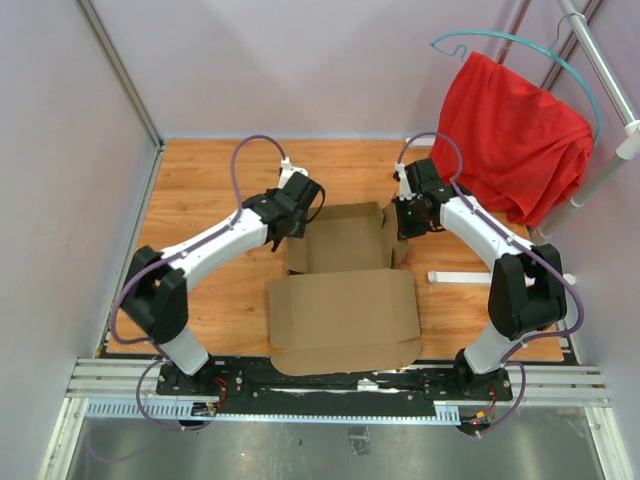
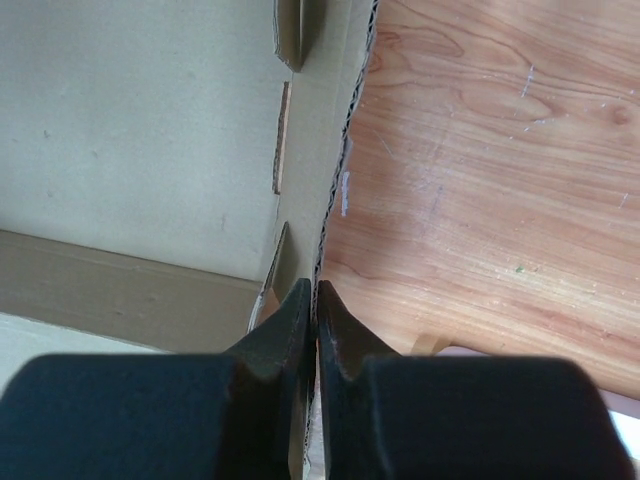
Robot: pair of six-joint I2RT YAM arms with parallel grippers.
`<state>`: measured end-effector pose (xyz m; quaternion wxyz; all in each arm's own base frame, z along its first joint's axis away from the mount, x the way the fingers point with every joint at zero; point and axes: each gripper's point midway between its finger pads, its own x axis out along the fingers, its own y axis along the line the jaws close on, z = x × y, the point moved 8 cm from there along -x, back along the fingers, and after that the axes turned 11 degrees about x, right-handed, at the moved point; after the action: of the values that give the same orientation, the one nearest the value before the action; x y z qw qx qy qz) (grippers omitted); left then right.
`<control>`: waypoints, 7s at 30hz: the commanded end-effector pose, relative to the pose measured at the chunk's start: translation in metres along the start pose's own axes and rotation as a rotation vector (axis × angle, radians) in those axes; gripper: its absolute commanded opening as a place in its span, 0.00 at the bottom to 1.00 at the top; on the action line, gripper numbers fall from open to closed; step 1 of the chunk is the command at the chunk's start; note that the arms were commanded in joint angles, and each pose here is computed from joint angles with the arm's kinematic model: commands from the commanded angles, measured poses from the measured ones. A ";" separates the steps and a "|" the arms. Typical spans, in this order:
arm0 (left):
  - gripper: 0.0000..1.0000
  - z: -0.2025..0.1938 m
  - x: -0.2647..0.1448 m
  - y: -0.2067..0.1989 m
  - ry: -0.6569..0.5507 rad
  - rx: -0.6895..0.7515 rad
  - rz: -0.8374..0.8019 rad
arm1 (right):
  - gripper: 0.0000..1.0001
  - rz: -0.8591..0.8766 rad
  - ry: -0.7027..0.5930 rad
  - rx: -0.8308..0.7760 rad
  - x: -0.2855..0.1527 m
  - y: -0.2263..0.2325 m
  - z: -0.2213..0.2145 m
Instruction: Fold the paper box
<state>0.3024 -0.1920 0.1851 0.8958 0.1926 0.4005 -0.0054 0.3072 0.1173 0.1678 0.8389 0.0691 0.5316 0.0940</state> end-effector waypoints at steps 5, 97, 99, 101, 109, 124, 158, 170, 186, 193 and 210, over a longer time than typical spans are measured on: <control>0.55 0.003 -0.049 0.007 -0.238 -0.160 -0.255 | 0.03 0.002 -0.030 -0.050 -0.023 0.013 0.019; 0.38 -0.056 -0.038 -0.038 -0.256 -0.206 -0.594 | 0.48 0.150 0.063 -0.197 0.042 0.073 0.012; 0.39 -0.058 -0.045 -0.032 -0.278 -0.227 -0.588 | 0.55 0.146 0.068 -0.201 0.044 0.073 0.012; 0.39 -0.061 -0.052 -0.026 -0.298 -0.251 -0.581 | 0.56 0.153 0.078 -0.206 0.048 0.073 0.012; 0.39 -0.074 -0.073 -0.005 -0.333 -0.308 -0.562 | 0.51 0.191 0.121 -0.197 0.060 0.079 0.008; 0.39 -0.080 -0.077 -0.001 -0.340 -0.322 -0.566 | 0.25 0.004 0.168 -0.275 0.062 0.085 -0.005; 0.40 -0.089 -0.094 0.017 -0.338 -0.314 -0.530 | 0.38 -0.216 0.063 -0.369 0.099 0.095 0.013; 0.40 -0.091 -0.094 0.017 -0.337 -0.313 -0.531 | 0.01 -0.282 0.016 -0.347 0.106 0.090 0.021; 0.40 -0.092 -0.099 0.021 -0.341 -0.317 -0.530 | 0.50 -0.235 0.059 -0.352 0.073 0.076 -0.003; 0.40 -0.091 -0.108 0.029 -0.351 -0.306 -0.515 | 0.01 -0.189 0.045 -0.391 0.070 0.075 0.005; 0.41 -0.096 -0.118 0.042 -0.352 -0.299 -0.473 | 0.55 -0.020 -0.182 -0.640 0.084 0.128 0.096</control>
<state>0.1603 -0.1371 0.2167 0.9402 -0.0470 0.2811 -0.1865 0.3989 0.2581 0.1448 0.8488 -0.1767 0.4434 0.2273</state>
